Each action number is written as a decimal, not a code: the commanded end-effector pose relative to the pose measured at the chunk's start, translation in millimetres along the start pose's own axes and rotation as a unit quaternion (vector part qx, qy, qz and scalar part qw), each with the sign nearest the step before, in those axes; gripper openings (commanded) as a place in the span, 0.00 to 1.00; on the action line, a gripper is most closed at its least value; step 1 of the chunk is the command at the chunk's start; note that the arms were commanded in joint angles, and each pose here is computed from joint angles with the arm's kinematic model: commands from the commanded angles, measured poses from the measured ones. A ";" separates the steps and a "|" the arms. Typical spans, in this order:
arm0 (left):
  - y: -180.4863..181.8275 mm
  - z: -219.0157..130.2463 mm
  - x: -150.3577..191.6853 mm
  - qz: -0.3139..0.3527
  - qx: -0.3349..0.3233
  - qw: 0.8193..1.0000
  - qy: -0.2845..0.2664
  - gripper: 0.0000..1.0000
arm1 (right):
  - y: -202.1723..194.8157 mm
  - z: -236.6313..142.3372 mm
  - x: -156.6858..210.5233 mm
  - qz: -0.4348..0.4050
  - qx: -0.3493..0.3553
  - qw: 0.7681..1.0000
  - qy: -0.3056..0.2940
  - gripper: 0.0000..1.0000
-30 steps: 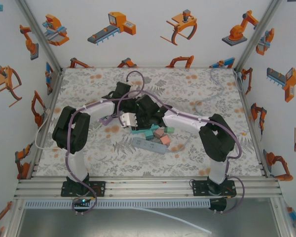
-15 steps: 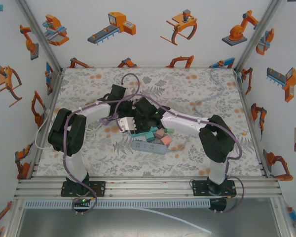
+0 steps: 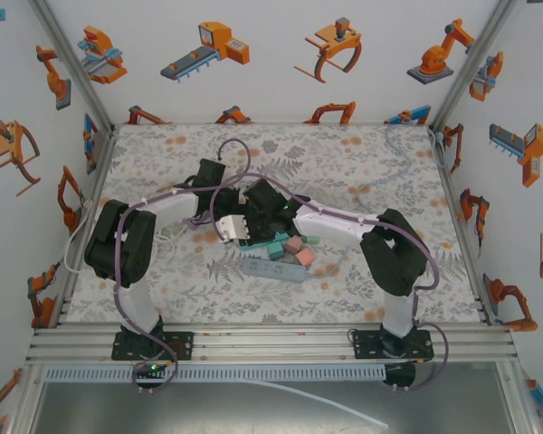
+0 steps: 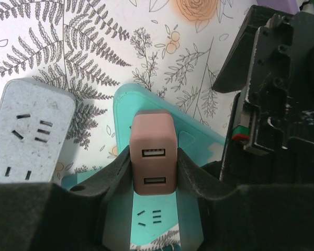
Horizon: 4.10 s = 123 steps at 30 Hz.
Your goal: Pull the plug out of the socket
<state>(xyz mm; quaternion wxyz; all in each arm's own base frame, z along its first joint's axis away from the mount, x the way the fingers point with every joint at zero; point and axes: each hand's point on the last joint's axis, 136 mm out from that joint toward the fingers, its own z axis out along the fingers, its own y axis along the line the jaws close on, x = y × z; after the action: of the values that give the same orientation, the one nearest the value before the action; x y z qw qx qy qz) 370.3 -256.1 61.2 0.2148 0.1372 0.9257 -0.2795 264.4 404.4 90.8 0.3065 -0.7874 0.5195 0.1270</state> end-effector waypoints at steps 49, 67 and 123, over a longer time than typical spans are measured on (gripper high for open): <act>82.1 18.2 144.2 -0.085 -0.148 0.970 0.171 0.29 | -24.5 -44.0 -46.4 -0.012 0.076 0.996 -0.046 0.02; 7.9 -35.0 6.4 -0.030 -0.070 0.997 0.009 0.66 | -45.1 -215.4 18.6 0.498 0.212 0.815 -0.205 0.02; 50.5 -274.2 18.4 -0.167 -0.254 0.904 -0.299 0.97 | -96.9 -188.2 73.8 0.601 0.288 0.734 -0.132 0.57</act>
<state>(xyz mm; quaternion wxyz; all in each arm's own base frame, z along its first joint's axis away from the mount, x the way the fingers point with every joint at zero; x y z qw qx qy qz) 275.9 -68.6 219.0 0.4422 -0.1077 0.8865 -0.0838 347.1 211.3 210.2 0.4153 -0.0444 0.8758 0.2421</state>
